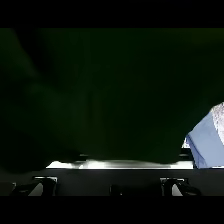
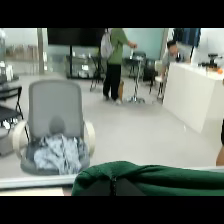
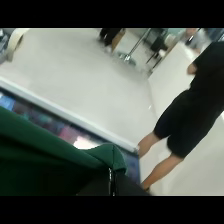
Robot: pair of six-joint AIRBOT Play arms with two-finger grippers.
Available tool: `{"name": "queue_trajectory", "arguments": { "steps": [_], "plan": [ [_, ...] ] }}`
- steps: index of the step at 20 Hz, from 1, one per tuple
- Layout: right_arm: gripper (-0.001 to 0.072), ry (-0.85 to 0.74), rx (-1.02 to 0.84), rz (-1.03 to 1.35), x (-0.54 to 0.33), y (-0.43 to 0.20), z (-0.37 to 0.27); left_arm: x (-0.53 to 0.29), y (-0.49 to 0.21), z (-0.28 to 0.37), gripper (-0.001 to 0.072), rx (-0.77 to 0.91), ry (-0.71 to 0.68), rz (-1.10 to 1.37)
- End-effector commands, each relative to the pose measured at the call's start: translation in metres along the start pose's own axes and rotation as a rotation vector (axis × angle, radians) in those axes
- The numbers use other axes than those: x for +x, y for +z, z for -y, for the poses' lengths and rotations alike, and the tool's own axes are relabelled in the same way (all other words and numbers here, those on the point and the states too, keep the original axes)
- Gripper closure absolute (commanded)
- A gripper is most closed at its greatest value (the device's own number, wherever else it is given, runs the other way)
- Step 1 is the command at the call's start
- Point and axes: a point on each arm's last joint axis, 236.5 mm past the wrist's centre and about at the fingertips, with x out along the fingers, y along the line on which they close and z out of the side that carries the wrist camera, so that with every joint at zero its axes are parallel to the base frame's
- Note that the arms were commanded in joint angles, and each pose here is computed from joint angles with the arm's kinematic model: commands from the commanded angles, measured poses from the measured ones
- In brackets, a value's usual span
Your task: Fold the shirts.
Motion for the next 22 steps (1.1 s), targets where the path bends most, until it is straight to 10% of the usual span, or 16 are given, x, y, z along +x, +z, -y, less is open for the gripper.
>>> {"name": "queue_trajectory", "arguments": {
  "steps": [1, 7, 11, 22],
  "plan": [
    [0.0665, 0.192, 0.032, -0.313, 0.065, -0.075, -0.035, 0.054, -0.067, -0.025, 0.0682, -0.041, 0.014, -0.241],
    [0.0665, 0.646, 0.127, -0.941, 0.232, -0.289, -0.158, 0.192, -0.363, -0.097, 0.0682, -0.214, 0.005, -0.938],
    [0.0664, 0.634, 0.179, -0.825, 0.355, -0.345, -0.230, 0.229, -0.520, -0.112, 0.0681, -0.289, -0.002, -1.170],
    [0.0663, 0.386, 0.319, -0.575, 0.450, -0.331, -0.238, 0.321, -0.550, -0.150, 0.0681, -0.328, 0.133, -0.891]
  ]
}}
